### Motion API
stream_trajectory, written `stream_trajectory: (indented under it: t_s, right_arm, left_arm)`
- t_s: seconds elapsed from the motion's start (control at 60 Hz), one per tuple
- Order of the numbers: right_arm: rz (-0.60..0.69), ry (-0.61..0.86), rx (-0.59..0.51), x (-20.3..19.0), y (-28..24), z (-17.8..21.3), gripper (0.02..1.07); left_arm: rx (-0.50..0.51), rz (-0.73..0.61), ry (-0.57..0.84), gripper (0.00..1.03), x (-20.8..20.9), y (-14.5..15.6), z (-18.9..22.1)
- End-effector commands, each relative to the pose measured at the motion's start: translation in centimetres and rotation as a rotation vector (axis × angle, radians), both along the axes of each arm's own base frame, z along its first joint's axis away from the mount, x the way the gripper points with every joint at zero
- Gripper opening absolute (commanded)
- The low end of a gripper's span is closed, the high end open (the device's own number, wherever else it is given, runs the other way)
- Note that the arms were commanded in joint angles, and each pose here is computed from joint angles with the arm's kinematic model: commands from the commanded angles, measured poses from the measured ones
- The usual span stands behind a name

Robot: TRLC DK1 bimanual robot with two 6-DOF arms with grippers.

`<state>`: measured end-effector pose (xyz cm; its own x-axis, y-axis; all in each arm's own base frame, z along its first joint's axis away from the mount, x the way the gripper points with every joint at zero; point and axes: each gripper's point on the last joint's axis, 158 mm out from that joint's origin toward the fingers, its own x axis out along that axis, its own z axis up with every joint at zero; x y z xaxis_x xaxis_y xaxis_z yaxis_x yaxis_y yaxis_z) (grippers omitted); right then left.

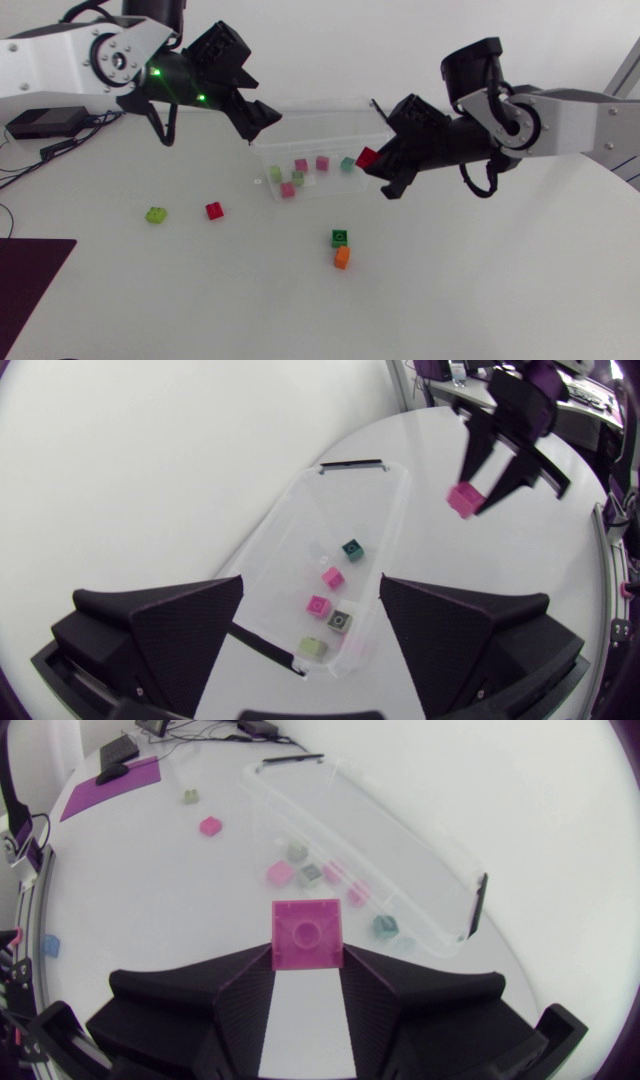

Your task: Pick up the duplo bricks and place them in the container

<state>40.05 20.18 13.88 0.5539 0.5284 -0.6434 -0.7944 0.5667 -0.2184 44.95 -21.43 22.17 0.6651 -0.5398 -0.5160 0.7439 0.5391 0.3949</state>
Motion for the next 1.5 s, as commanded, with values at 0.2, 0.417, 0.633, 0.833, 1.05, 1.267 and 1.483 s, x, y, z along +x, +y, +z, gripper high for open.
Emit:
stream_trajectory:
  t_s: [0.2,0.417,0.633,0.833,1.05,1.267,1.483]
  right_arm:
    - [-0.131,-0.058,0.086,6.8,0.2,3.0,0.29]
    - [-0.189,-0.09,0.112,11.2,0.8,3.7,0.29]
    - [-0.223,-0.094,0.085,14.9,1.8,2.1,0.29]
    - [-0.257,-0.114,0.062,17.2,1.9,1.2,0.63]
    - [-0.276,-0.132,0.067,16.9,1.0,2.6,1.02]
    - [-0.264,-0.136,0.075,13.3,0.4,3.5,1.02]
    - [-0.253,-0.129,0.075,11.0,0.4,3.2,1.02]
  left_arm:
    - [0.2,-0.233,0.136,0.97,-10.6,0.1,-6.1]
    - [0.309,-0.382,0.275,0.97,-16.4,0.6,-11.0]
    - [0.425,-0.558,0.427,0.97,-23.2,1.6,-16.8]
    - [0.489,-0.669,0.519,0.97,-27.9,2.4,-18.9]
    - [0.531,-0.744,0.572,0.97,-31.0,2.9,-20.0]
    - [0.575,-0.792,0.628,0.97,-33.6,3.1,-21.5]
    - [0.601,-0.805,0.664,0.96,-35.5,3.2,-22.7]
